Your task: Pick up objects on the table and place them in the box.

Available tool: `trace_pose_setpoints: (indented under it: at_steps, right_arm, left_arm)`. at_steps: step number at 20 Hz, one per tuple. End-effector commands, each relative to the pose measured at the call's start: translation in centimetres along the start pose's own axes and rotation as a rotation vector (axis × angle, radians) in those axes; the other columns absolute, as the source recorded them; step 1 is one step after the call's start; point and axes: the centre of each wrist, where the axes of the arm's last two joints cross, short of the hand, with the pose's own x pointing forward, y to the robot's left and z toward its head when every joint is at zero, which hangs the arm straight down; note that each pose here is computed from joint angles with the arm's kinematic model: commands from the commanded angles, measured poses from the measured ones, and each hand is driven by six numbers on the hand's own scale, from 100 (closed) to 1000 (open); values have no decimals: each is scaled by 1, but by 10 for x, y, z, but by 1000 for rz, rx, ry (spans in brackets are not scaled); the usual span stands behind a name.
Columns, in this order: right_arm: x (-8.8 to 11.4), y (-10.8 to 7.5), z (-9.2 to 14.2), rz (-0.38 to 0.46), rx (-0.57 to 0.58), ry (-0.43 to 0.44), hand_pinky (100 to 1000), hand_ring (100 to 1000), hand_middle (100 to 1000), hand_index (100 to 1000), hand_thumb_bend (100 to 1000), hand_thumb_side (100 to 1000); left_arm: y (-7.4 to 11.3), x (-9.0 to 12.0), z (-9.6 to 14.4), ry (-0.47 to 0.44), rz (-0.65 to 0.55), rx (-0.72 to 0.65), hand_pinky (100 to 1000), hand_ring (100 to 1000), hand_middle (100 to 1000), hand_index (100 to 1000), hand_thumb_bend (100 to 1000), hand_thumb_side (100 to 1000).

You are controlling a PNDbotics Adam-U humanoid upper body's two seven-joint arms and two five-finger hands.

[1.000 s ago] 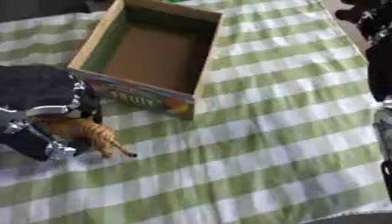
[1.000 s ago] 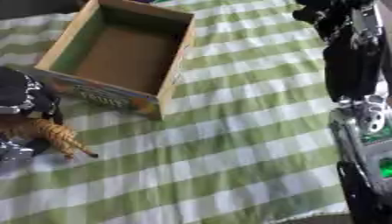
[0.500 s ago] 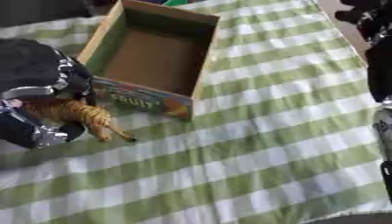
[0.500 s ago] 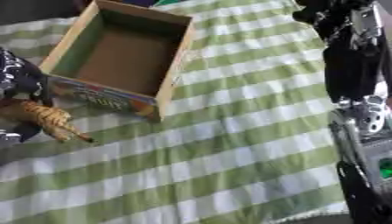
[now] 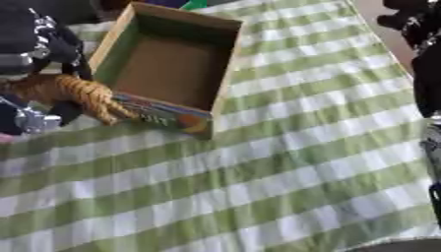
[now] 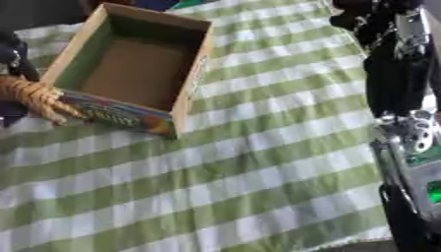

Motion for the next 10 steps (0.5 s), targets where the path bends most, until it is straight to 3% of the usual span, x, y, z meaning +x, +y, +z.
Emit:
trace_pose_setpoints:
  at_steps: [1,6,10]
  right_arm:
    - [8,-2,-6,8,8,-33,760,801,498,854,100,1000]
    - [8,0,-8,-1,18,-39,760,802,498,855,100,1000]
    - [9,1,-9,-5,23,-40,761,802,497,855,100,1000]
  left_arm:
    - [12,-17,2,85,-19,59,206,357,133,156,100,264]
    - [18,-35,-10,172,-5,140,208,352,129,156,100,267]
    - [6,-52,-27,222,26,175,211,351,128,156,100,268]
